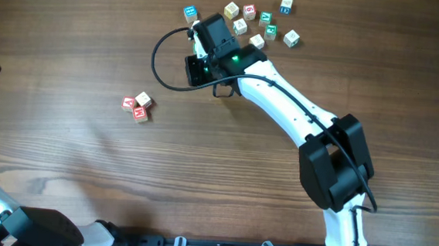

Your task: Form a circle

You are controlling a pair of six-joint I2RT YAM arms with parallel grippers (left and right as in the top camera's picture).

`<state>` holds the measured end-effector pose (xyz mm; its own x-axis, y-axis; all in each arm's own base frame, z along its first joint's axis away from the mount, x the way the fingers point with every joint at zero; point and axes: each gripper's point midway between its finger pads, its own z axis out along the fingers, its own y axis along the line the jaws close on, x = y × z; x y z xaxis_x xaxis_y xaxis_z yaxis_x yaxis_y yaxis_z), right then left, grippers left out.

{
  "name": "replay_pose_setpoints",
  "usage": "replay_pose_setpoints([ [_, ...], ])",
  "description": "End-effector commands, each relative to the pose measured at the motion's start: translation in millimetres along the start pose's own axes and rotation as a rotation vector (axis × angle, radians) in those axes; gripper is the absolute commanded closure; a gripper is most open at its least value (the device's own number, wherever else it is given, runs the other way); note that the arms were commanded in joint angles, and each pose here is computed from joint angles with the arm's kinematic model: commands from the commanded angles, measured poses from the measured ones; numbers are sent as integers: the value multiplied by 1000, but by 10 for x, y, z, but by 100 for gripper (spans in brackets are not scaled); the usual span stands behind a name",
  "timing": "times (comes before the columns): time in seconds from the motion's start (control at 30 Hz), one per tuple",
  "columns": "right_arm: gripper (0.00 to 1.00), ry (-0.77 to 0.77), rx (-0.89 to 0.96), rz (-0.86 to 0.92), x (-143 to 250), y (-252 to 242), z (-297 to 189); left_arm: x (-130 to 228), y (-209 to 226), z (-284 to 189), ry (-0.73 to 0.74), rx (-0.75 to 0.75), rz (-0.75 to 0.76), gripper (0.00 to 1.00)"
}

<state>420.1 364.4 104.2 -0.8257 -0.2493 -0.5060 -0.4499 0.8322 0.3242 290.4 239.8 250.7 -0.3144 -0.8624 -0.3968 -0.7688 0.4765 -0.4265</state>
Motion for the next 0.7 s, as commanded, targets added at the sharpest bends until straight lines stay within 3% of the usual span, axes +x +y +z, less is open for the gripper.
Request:
replay_pose_setpoints([
  [0.0,96,45,-127,-24,119,151,233,-82,32,59,-20,-13,19,0],
  [0.17,96,3,-143,-10,41,150,386,-95,98,274,18,-28,6,0],
  [0.5,96,58,-181,0,195,166,514,41,171,682,150,-13,-33,0],
  [0.57,96,78,-175,6,262,131,588,63,148,720,167,7,-38,12],
  [0.67,96,100,-166,13,321,101,608,108,133,799,194,10,-38,66],
])
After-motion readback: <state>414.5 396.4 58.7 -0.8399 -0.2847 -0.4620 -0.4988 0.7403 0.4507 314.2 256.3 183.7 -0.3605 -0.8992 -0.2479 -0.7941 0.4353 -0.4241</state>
